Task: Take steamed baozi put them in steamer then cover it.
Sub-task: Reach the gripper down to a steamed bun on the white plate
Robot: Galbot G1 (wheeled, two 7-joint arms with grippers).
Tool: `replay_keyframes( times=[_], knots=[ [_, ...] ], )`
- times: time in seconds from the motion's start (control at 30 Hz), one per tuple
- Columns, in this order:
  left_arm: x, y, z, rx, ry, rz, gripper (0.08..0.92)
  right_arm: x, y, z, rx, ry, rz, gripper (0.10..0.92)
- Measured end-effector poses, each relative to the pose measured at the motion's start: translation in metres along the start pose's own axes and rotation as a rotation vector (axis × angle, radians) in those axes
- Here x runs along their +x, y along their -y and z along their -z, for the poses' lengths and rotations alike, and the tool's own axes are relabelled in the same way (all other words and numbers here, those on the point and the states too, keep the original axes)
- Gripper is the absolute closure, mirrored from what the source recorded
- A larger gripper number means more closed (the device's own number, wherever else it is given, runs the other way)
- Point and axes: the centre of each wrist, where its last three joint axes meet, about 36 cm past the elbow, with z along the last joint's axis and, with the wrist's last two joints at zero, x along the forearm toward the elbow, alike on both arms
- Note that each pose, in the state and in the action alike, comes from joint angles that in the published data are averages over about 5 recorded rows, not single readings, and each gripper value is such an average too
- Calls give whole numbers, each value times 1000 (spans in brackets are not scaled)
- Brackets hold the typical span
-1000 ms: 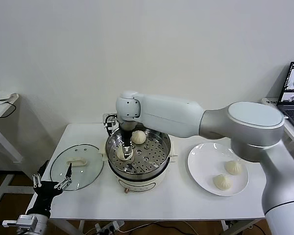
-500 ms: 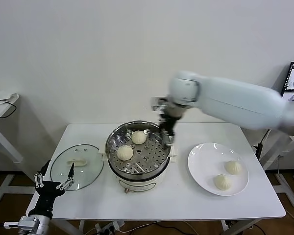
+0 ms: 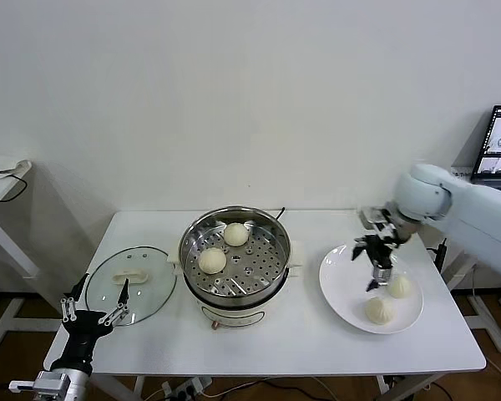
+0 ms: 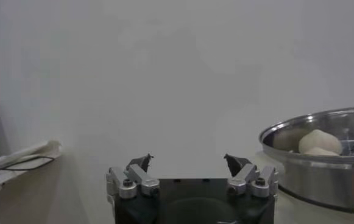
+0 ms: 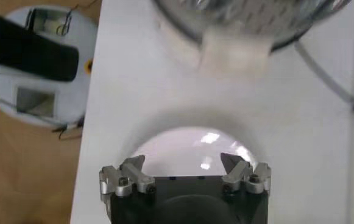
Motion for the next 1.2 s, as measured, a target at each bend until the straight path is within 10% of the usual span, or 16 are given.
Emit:
replay_keyframes(
  times=[1.2],
  knots=[
    [-6,7,-8,-1,-14,-4,177,-114,-15,-55,-49,-69,35,250]
  ],
)
